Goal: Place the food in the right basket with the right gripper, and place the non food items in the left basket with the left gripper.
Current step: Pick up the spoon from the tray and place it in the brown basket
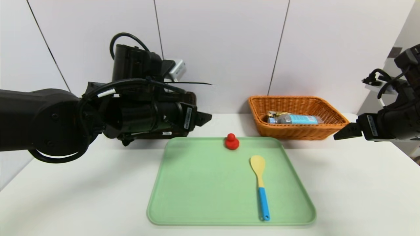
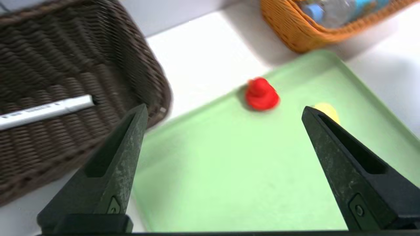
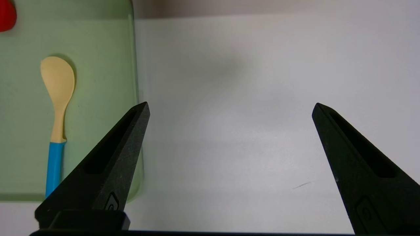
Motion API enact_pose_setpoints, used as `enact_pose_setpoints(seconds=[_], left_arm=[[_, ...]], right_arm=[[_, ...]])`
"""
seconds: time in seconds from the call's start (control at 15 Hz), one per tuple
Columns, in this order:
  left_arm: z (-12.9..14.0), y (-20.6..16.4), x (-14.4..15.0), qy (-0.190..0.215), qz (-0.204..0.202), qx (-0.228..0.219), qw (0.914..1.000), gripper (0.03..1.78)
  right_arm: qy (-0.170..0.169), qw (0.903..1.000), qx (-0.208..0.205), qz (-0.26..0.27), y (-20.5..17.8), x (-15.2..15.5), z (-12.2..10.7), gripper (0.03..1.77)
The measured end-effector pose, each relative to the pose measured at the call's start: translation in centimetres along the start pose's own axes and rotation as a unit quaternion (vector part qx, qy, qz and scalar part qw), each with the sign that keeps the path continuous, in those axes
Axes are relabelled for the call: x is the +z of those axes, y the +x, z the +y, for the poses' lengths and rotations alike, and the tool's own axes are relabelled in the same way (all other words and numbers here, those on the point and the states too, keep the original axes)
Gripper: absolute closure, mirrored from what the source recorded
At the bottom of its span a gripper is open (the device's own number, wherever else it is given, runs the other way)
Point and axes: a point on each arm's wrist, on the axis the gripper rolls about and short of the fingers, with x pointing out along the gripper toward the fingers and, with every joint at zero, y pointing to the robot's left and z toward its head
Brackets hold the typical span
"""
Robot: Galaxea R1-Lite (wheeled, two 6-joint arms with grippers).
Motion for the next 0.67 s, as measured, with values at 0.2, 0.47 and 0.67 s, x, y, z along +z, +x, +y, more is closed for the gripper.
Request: enact_pose_setpoints(seconds=[0.2, 0.47, 0.67], left_arm=[[-3.6, -0.7, -0.2, -0.002, 0.013, -0.02, 0.9997, 0.14], [-6.2, -1.2, 0.8, -0.026, 0.057, -0.038, 0.9973, 0.14], [-7.3, -1.5, 2.6, -0.059, 0.102, -0.037, 0.9923, 0.12]], right_arm=[[-0.001, 1.0, 0.0, 0.004, 0.0, -0.4, 0.0, 0.09], [-0.002, 1.0, 0.0, 0.007, -0.2, -0.9, 0.1, 0.09], [-0.004, 1.0, 0.002, 0.006, -0.5, -1.3, 0.2, 0.09]])
